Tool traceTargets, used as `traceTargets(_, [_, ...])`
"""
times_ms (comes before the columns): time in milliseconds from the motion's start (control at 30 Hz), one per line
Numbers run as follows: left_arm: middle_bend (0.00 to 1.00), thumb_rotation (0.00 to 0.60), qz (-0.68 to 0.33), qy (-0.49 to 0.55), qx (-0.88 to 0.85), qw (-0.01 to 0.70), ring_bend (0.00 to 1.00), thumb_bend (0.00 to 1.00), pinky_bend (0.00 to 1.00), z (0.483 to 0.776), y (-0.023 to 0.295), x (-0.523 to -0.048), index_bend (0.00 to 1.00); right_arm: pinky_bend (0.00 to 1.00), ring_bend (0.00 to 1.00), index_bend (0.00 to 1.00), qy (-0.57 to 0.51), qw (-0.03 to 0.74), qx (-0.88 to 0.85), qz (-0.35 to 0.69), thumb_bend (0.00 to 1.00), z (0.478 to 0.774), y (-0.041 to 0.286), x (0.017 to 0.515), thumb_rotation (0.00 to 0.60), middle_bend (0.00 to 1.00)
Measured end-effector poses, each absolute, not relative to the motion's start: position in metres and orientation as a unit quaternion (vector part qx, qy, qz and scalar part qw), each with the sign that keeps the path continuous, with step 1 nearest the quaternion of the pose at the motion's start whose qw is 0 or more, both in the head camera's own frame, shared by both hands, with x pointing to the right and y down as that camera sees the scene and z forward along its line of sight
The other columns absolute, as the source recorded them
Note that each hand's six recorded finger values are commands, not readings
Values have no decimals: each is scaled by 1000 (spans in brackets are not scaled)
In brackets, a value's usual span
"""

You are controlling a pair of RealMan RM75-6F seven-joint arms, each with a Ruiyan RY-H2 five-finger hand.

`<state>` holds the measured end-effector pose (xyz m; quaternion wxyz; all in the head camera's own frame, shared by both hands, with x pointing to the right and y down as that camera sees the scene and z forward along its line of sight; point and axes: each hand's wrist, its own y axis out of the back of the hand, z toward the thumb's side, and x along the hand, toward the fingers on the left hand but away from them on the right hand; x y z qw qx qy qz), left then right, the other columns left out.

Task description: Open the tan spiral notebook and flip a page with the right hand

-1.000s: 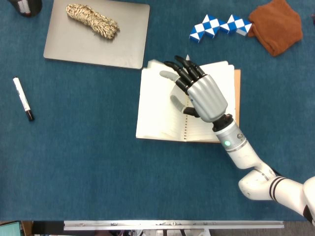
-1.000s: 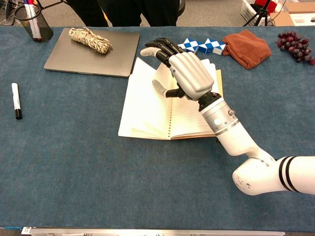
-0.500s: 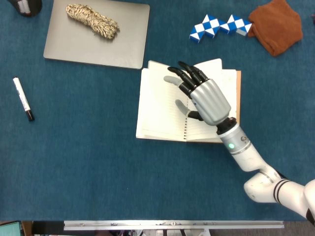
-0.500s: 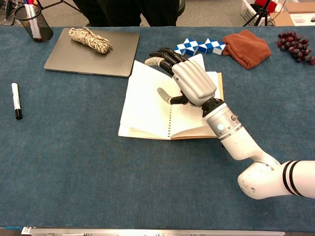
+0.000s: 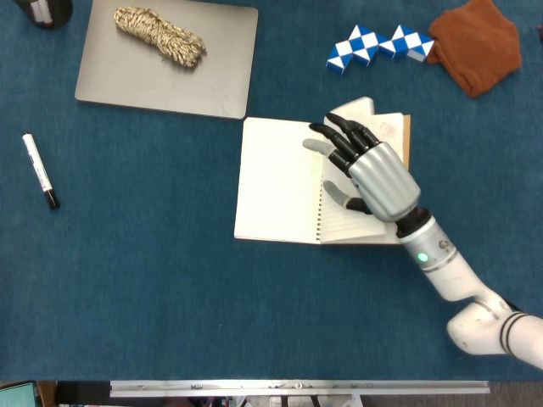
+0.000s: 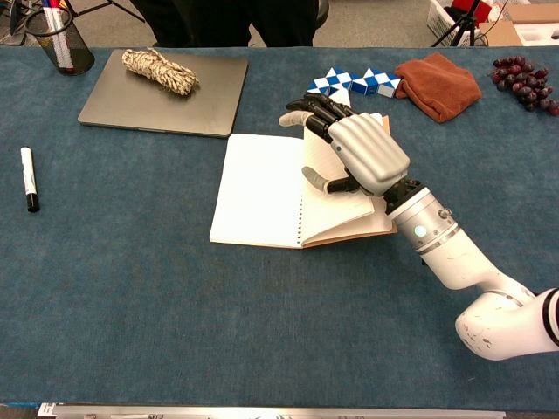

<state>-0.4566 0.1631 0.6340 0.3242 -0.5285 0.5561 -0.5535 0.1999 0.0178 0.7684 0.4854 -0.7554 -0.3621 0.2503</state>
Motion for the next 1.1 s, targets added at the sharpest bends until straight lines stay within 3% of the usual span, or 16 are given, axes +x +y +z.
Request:
traceTargets(733, [232, 600, -551, 553, -531, 330, 202, 60, 364, 633, 158, -453, 268, 192, 81, 242, -227, 499, -740, 389, 309, 766, 39, 277, 600, 178])
traceTargets(1100, [232, 600, -553, 551, -531, 330, 202, 60, 364, 634, 158, -453, 268, 191, 80, 242, -174, 470, -744, 442, 313, 775, 45, 284, 600, 191])
